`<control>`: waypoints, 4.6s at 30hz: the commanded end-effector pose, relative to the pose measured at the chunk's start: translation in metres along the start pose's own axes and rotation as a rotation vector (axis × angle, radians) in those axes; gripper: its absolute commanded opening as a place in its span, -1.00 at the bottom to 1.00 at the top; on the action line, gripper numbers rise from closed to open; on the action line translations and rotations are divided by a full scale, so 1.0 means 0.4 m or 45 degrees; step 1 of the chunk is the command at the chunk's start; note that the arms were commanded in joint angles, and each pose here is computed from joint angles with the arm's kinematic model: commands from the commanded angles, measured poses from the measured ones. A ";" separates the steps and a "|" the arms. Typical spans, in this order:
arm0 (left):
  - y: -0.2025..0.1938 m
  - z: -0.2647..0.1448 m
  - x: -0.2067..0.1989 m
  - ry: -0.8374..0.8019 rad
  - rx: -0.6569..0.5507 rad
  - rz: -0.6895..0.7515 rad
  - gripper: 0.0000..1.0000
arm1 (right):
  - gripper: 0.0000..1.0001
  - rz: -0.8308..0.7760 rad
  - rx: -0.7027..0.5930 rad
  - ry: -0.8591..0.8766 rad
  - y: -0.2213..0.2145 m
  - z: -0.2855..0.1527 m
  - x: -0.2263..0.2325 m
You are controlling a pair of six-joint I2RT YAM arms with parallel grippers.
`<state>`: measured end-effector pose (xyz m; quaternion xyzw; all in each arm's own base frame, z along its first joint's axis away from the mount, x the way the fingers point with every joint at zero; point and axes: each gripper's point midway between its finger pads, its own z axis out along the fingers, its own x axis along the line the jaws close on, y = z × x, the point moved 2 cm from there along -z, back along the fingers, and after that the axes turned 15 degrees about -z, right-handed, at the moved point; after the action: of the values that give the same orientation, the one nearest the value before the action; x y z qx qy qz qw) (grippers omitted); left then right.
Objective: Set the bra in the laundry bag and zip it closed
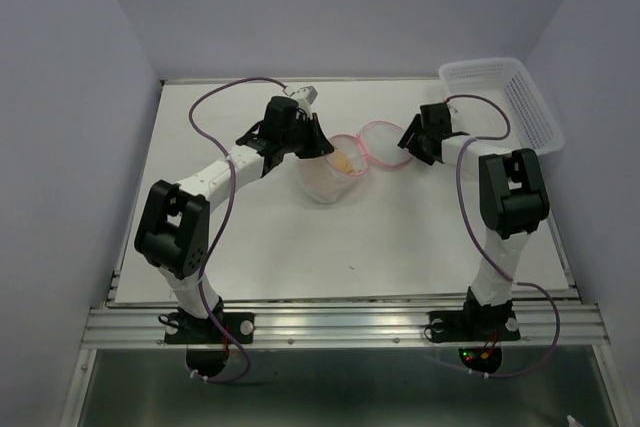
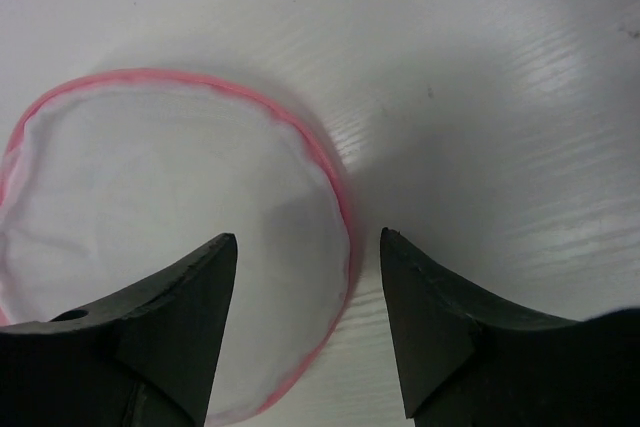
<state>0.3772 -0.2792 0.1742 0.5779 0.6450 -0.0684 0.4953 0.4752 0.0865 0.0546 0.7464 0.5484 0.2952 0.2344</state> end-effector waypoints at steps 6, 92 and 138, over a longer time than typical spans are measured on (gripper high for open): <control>0.023 -0.019 -0.040 -0.084 -0.036 0.061 -1.00 | -0.06 -0.030 0.044 -0.009 -0.018 0.052 0.000; 0.084 0.137 0.078 -0.560 0.416 0.966 -1.00 | 1.00 -0.695 -0.199 0.837 0.175 -0.385 0.281; 0.188 0.138 0.011 -0.508 0.264 0.805 0.24 | -0.99 -0.587 0.159 1.483 0.003 -0.344 0.329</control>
<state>0.4572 -0.2883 0.1276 0.8070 0.2750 -0.1160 0.5096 0.4039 0.2163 0.1454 0.3325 0.7626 0.5402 -0.1262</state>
